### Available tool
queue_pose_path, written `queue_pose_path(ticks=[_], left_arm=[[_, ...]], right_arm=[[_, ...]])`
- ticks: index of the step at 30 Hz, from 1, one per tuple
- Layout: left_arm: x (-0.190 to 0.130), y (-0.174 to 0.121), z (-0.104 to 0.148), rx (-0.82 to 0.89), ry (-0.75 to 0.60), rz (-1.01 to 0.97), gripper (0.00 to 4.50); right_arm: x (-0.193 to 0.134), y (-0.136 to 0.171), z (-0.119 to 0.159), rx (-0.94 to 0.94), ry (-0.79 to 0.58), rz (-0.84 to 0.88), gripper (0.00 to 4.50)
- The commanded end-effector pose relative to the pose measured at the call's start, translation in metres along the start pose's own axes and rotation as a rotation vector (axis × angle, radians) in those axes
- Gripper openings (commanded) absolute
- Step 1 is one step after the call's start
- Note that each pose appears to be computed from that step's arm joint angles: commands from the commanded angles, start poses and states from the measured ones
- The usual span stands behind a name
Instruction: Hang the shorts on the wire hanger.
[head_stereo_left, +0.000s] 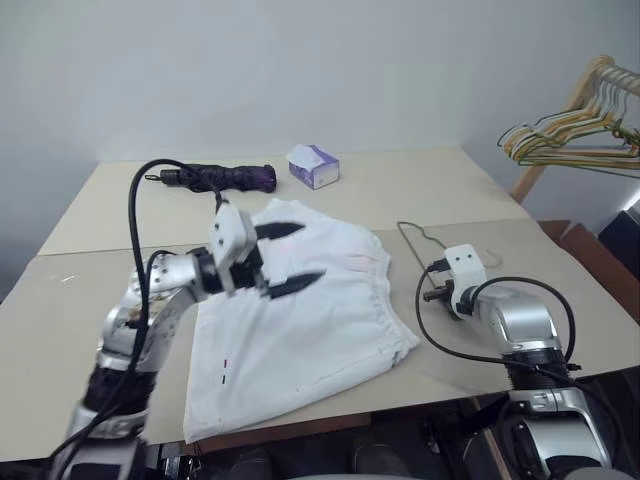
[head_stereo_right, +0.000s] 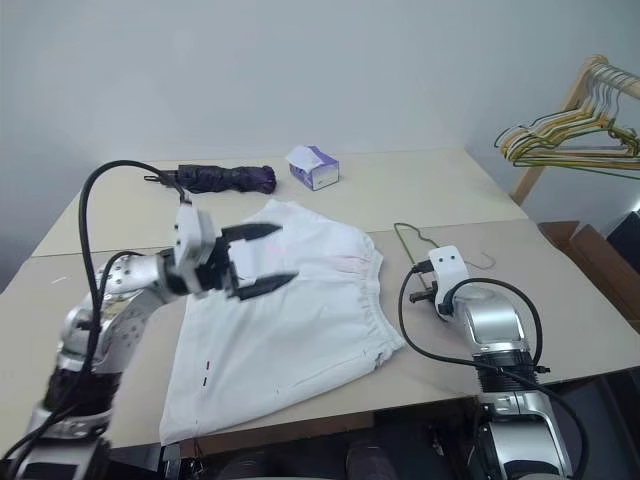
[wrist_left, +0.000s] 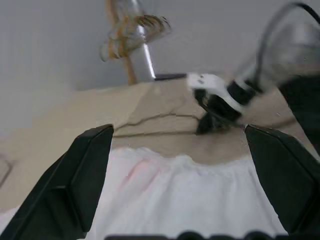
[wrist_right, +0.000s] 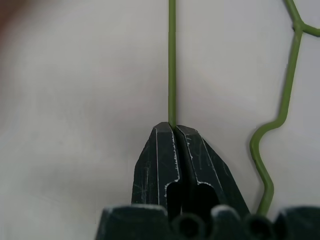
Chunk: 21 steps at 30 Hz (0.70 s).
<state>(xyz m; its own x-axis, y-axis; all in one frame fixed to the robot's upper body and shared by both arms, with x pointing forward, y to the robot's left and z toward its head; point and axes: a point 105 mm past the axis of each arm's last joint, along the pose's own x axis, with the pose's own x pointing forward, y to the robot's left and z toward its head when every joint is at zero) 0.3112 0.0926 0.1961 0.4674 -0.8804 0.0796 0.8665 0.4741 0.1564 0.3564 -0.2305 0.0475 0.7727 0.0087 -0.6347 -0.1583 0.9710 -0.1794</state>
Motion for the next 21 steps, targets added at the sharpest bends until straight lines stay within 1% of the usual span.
queue_pose_path(ticks=[1, 3, 4, 6, 8, 10, 13, 16, 21], left_arm=[[0.012, 0.013, 0.011, -0.265, -0.101, 0.124, 4.50], [0.018, 0.011, 0.011, -0.459, -0.162, 0.140, 4.50], [0.020, 0.010, 0.011, -0.524, -0.188, 0.144, 4.50], [0.026, 0.009, 0.013, -0.655, -0.245, 0.166, 4.50], [0.032, 0.010, 0.017, -0.805, -0.319, 0.182, 4.50], [0.036, 0.009, 0.025, -0.904, -0.385, 0.175, 4.50], [0.040, 0.010, 0.038, -0.951, -0.446, 0.169, 4.50], [0.041, 0.015, 0.048, -0.954, -0.476, 0.177, 4.50], [0.039, 0.024, 0.052, -0.913, -0.480, 0.212, 4.50]], right_arm=[[-0.029, -0.005, 0.060, -0.096, -0.317, -0.047, 0.02], [-0.048, 0.010, 0.082, -0.127, -0.455, 0.027, 0.02], [-0.055, 0.016, 0.089, -0.131, -0.502, 0.063, 0.02], [-0.073, 0.030, 0.102, -0.199, -0.625, 0.105, 0.02], [-0.089, 0.044, 0.113, -0.247, -0.734, 0.152, 0.02], [-0.101, 0.059, 0.117, -0.342, -0.814, 0.195, 0.02], [-0.116, 0.084, 0.116, -0.429, -0.890, 0.313, 0.02], [-0.125, 0.096, 0.119, -0.474, -0.969, 0.343, 0.02], [-0.125, 0.110, 0.113, -0.520, -0.979, 0.380, 0.02]])
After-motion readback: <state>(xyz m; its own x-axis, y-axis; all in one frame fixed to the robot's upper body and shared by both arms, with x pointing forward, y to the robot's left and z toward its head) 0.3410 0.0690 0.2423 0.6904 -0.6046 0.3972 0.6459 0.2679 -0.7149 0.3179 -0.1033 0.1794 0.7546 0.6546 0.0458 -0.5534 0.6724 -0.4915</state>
